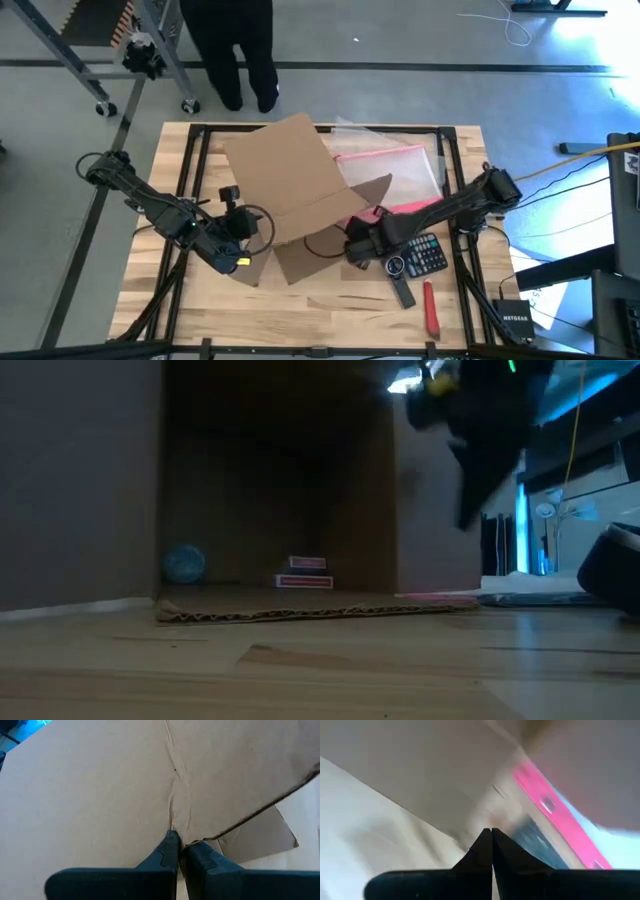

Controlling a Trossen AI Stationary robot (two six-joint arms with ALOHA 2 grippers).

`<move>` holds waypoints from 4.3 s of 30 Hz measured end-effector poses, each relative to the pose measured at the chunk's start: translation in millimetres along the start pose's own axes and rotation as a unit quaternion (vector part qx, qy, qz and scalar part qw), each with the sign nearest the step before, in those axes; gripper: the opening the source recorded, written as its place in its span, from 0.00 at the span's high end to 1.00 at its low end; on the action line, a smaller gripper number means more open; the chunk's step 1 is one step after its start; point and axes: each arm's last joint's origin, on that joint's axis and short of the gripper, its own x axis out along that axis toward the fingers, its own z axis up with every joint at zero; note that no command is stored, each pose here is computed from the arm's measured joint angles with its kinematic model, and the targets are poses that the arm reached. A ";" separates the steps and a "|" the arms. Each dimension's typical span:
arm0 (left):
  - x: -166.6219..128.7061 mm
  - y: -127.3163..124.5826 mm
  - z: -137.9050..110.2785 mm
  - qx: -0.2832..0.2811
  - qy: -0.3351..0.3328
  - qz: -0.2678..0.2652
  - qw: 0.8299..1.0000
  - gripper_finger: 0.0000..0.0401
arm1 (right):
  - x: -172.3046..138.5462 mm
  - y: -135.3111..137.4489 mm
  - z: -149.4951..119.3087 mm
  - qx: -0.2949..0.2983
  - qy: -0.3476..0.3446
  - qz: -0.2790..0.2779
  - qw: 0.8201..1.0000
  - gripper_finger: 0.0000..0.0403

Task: Unpack boxes
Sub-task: Remove the red playing cards from the cardboard box

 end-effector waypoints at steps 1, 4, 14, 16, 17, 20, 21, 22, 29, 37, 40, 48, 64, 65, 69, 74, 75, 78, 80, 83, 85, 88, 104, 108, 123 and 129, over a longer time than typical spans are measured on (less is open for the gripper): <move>0.0 0.0 0.1 0.000 0.000 0.000 1.000 0.99 | -2.5 6.7 2.0 0.004 -0.026 0.016 1.000 1.00; 0.0 0.0 0.0 0.000 0.000 0.000 1.000 0.99 | -3.5 27.7 10.6 0.025 -0.107 0.081 0.991 1.00; 0.0 -0.1 0.1 0.001 0.000 0.000 1.000 0.99 | 39.8 62.2 33.6 0.033 -0.272 0.104 0.956 0.76; -0.2 0.0 -0.1 0.002 0.000 0.000 1.000 0.99 | 55.5 64.6 41.6 0.009 -0.301 0.079 0.950 0.66; -0.2 -0.2 0.0 0.002 -0.001 -0.001 1.000 0.99 | 61.3 66.0 44.7 -0.006 -0.315 0.060 0.947 0.61; -0.2 -0.3 0.1 0.003 -0.001 -0.001 1.000 0.99 | 79.9 66.3 55.7 -0.038 -0.351 -0.028 0.935 0.47; -0.2 -0.4 0.2 0.002 -0.001 -0.001 1.000 0.99 | 86.1 65.8 58.5 -0.041 -0.354 -0.052 0.933 0.43; -0.2 -0.3 0.1 0.002 -0.001 -0.001 1.000 0.99 | 91.1 63.3 63.3 -0.038 -0.354 -0.067 0.932 0.39; -0.1 -0.3 0.3 0.002 -0.001 -0.001 1.000 0.99 | 121.8 37.4 103.5 0.049 -0.338 -0.056 0.938 0.31; -0.3 -0.3 0.3 0.000 -0.002 -0.002 1.000 0.99 | 139.9 1.0 130.8 0.107 -0.325 -0.068 0.937 0.37; -0.3 -0.4 0.4 -0.002 -0.002 -0.002 1.000 0.99 | 142.7 -10.9 138.1 0.132 -0.331 -0.077 0.931 0.40; 0.1 -0.6 1.0 -0.003 -0.004 -0.002 1.000 0.99 | 149.5 -39.5 154.0 0.175 -0.334 -0.079 0.923 0.47; 0.8 -0.6 1.6 -0.001 -0.006 0.000 1.000 0.99 | 194.1 -52.3 152.6 0.192 -0.316 -0.071 0.926 0.53; 1.1 -0.4 1.8 -0.002 -0.006 0.000 1.000 0.99 | 194.6 -52.1 151.6 0.187 -0.310 -0.070 0.930 0.53; 1.8 0.1 2.4 -0.004 -0.006 -0.001 1.000 0.99 | 190.7 -48.0 146.7 0.162 -0.279 -0.065 0.944 0.53; 1.3 -0.1 2.1 0.000 -0.004 -0.005 1.000 0.99 | 168.2 -28.9 136.1 0.113 -0.241 -0.051 0.963 0.53; 1.1 0.1 1.9 0.000 -0.003 -0.005 1.000 0.99 | 160.7 -23.1 133.2 0.100 -0.230 -0.049 0.967 0.53; 0.6 0.7 0.6 0.004 0.002 -0.004 1.000 0.99 | 139.8 -3.0 124.1 0.060 -0.197 -0.031 0.978 0.53; 0.5 1.1 0.2 0.003 0.003 -0.003 1.000 0.99 | 126.3 12.1 119.5 0.035 -0.175 -0.004 0.984 0.53; 0.5 1.1 0.3 0.001 0.003 -0.003 1.000 0.99 | 108.5 34.8 111.9 -0.009 -0.142 0.043 0.989 0.53; 0.5 1.2 0.3 0.001 0.002 -0.002 1.000 0.99 | 99.0 48.6 105.9 -0.044 -0.128 0.065 0.989 0.53; 0.6 1.2 0.3 0.000 0.002 -0.002 1.000 0.99 | 87.3 64.4 100.9 -0.090 -0.137 0.077 0.983 0.53; 1.1 1.3 0.8 -0.007 0.000 0.002 1.000 0.99 | 115.9 34.9 118.3 -0.065 -0.161 0.033 0.984 0.53; 1.1 1.4 0.6 -0.008 0.001 0.002 1.000 0.99 | 116.4 45.2 103.7 -0.052 -0.135 0.066 0.987 0.53; 2.1 2.0 1.5 -0.009 0.000 0.002 1.000 0.99 | 50.6 101.2 12.1 -0.199 -0.042 0.066 0.977 0.53; 2.1 1.9 1.7 -0.013 0.000 0.002 1.000 0.99 | 10.4 100.0 4.0 -0.057 -0.065 0.066 0.994 0.52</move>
